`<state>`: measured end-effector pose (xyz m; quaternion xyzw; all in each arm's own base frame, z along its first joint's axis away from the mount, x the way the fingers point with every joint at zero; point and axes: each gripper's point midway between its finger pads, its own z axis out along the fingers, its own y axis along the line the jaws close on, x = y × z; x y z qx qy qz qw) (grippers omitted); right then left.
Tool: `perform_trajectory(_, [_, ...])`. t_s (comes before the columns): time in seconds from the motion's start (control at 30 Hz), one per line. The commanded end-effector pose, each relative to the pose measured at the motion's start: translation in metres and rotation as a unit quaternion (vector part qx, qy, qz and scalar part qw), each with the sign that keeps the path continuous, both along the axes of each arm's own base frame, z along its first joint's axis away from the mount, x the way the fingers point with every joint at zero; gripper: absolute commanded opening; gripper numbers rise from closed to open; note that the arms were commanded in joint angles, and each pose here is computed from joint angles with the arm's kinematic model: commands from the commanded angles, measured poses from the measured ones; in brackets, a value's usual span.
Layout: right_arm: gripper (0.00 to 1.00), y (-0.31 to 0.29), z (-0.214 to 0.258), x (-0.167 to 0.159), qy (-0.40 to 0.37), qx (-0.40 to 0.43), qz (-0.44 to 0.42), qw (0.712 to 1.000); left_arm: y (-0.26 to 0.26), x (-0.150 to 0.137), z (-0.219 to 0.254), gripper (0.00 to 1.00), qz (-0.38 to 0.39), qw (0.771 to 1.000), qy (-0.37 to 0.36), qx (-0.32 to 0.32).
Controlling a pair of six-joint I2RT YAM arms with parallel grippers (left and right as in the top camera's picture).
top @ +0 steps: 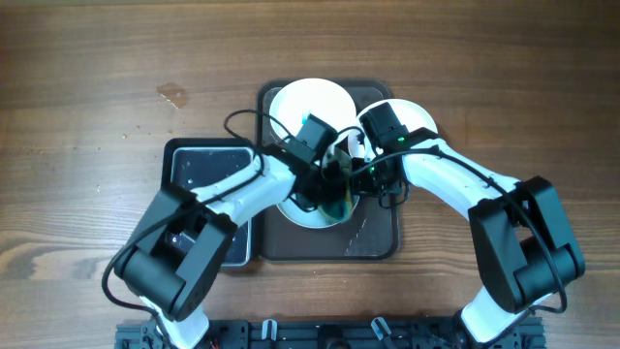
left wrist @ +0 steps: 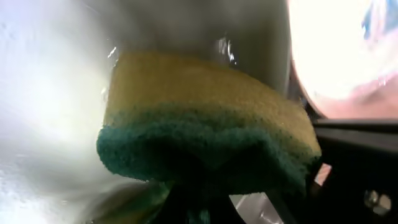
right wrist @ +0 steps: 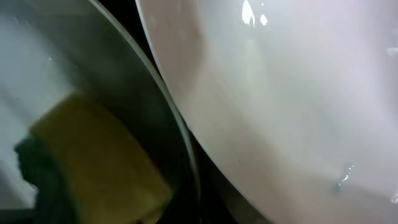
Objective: Clean dirty plates on tray and stack at the side
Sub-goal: 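Scrub the lower plate with the sponge in the left gripper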
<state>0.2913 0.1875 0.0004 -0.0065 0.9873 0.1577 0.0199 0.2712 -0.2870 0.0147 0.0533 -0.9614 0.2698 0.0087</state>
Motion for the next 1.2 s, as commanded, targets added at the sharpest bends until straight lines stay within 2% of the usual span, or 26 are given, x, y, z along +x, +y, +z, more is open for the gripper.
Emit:
perform_trajectory(0.0, [0.04,0.016,-0.002,-0.008,0.01,0.02,0.019,1.0,-0.009,-0.026,-0.009,0.04,-0.022,0.998,0.054,-0.021])
perform_trajectory(0.1, [0.04,0.016,-0.002,-0.008,0.011,0.02,0.019,1.0,0.014,-0.022,-0.021,0.04,0.002,0.998,0.049,0.038])
perform_trajectory(0.2, [0.04,0.015,-0.002,-0.008,0.011,0.02,0.02,1.0,0.053,-0.018,-0.034,0.04,0.033,0.99,0.045,0.126])
perform_trajectory(0.27, [0.04,0.015,-0.002,-0.008,0.012,0.019,0.02,1.0,0.068,-0.016,-0.033,0.04,0.046,0.986,0.043,0.153])
perform_trajectory(0.4, [0.04,0.014,-0.002,-0.01,0.015,0.017,0.02,1.0,0.13,0.002,-0.009,0.04,0.096,0.958,-0.011,0.27])
perform_trajectory(0.6, [0.04,0.014,-0.002,-0.01,0.015,0.017,0.02,1.0,0.179,0.016,0.02,0.04,0.131,0.925,-0.069,0.35])
perform_trajectory(0.67, [0.04,0.014,-0.002,-0.01,0.015,0.017,0.02,1.0,0.176,0.023,0.021,0.04,0.14,0.929,-0.074,0.336])
perform_trajectory(0.7, [0.04,0.014,-0.002,-0.01,0.015,0.017,0.02,1.0,0.156,0.027,0.019,0.04,0.127,0.947,-0.073,0.287])
perform_trajectory(0.8, [0.04,0.014,-0.002,-0.01,0.015,0.017,0.02,1.0,0.114,0.027,0.02,0.04,0.108,0.974,-0.059,0.189])
perform_trajectory(0.93, [0.04,0.014,-0.002,-0.01,0.015,0.017,0.02,1.0,0.051,0.018,0.026,0.04,0.055,0.996,-0.033,0.056])
perform_trajectory(1.17, [0.04,0.014,-0.002,-0.01,0.015,0.017,0.02,1.0,0.032,-0.004,-0.007,0.04,0.018,0.998,0.017,0.056])
